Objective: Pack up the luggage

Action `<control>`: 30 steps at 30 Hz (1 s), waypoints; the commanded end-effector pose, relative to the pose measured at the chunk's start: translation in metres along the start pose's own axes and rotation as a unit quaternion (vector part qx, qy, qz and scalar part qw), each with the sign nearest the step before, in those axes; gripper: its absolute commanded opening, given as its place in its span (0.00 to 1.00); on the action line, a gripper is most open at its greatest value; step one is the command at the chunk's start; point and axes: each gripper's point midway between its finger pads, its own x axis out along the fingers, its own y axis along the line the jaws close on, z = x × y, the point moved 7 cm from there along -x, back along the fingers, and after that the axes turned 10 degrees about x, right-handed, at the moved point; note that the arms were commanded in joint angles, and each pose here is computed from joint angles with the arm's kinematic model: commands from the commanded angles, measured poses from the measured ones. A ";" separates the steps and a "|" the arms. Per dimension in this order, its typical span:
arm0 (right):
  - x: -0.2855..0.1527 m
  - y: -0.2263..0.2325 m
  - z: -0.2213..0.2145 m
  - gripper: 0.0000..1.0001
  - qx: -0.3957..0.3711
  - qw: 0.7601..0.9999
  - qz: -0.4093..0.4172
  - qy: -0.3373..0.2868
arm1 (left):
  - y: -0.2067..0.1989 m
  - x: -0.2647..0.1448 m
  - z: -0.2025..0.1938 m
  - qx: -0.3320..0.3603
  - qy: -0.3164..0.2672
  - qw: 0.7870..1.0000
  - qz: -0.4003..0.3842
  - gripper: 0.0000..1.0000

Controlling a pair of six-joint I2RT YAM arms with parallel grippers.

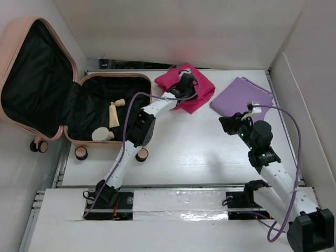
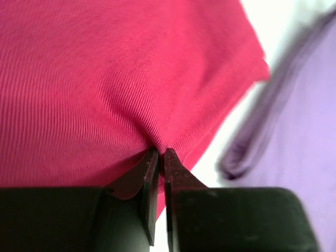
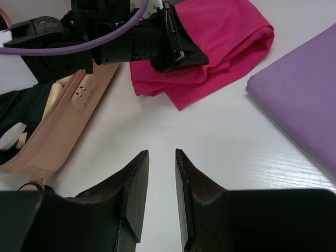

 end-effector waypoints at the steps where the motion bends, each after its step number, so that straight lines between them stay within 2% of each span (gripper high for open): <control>1: 0.001 0.013 0.021 0.33 -0.015 0.999 0.019 -0.038 | -0.052 0.000 -0.009 -0.029 0.003 0.993 -0.117 0.06; 2: 0.002 0.012 0.020 0.33 -0.014 0.999 0.019 -0.035 | -0.058 -0.013 0.006 -0.028 -0.018 0.992 -0.121 0.17; 3: 0.003 0.012 0.019 0.33 -0.014 0.999 0.019 -0.033 | -0.055 -0.016 0.005 -0.027 -0.023 0.993 -0.117 0.41; 4: 0.003 0.012 0.019 0.33 -0.014 0.999 0.022 -0.030 | -0.057 -0.025 0.012 -0.024 -0.037 0.992 -0.117 0.51; 5: 0.004 0.012 0.018 0.33 -0.014 0.999 0.022 -0.028 | -0.064 -0.048 0.036 -0.023 -0.072 0.991 -0.115 0.59; 6: 0.005 0.012 0.018 0.34 -0.014 0.999 0.022 -0.025 | -0.058 -0.054 0.033 -0.013 -0.076 0.992 -0.100 0.66; 7: 0.005 0.012 0.017 0.34 -0.013 0.999 0.025 -0.023 | -0.067 -0.083 0.056 -0.010 -0.106 0.989 -0.107 0.68; 9: 0.006 0.013 0.018 0.34 -0.014 0.999 0.026 -0.024 | -0.052 -0.097 0.057 -0.008 -0.135 0.989 -0.063 0.71; 10: 0.005 0.013 0.018 0.34 -0.014 0.999 0.026 -0.025 | -0.049 -0.126 0.080 -0.014 -0.175 0.983 -0.051 0.71; 11: 0.005 0.015 0.017 0.34 -0.015 0.999 0.029 -0.023 | -0.044 -0.135 0.080 -0.017 -0.185 0.982 -0.041 0.71; 12: 0.005 0.015 0.017 0.34 -0.014 0.999 0.030 -0.023 | -0.021 -0.134 0.069 -0.025 -0.184 0.982 -0.013 0.69; 13: 0.004 0.016 0.018 0.34 -0.015 0.999 0.031 -0.025 | -0.017 -0.155 0.081 -0.046 -0.211 0.976 -0.007 0.68; 14: 0.004 0.015 0.017 0.34 -0.016 0.999 0.029 -0.025 | -0.008 -0.159 0.077 -0.054 -0.213 0.976 -0.001 0.67; 15: 0.004 0.015 0.018 0.34 -0.015 0.999 0.029 -0.027 | 0.012 -0.156 0.066 -0.061 -0.202 0.977 0.022 0.64; 24: 0.005 0.015 0.018 0.35 -0.016 0.999 0.028 -0.024 | 0.051 -0.141 0.003 -0.063 -0.119 0.987 0.088 0.65; 27: 0.004 0.015 0.018 0.35 -0.017 0.999 0.028 -0.025 | 0.053 -0.134 -0.006 -0.065 -0.112 0.988 0.079 0.70; 30: 0.006 0.016 0.018 0.35 -0.017 0.999 0.032 -0.022 | 0.038 -0.121 -0.016 -0.051 -0.089 0.993 0.052 0.71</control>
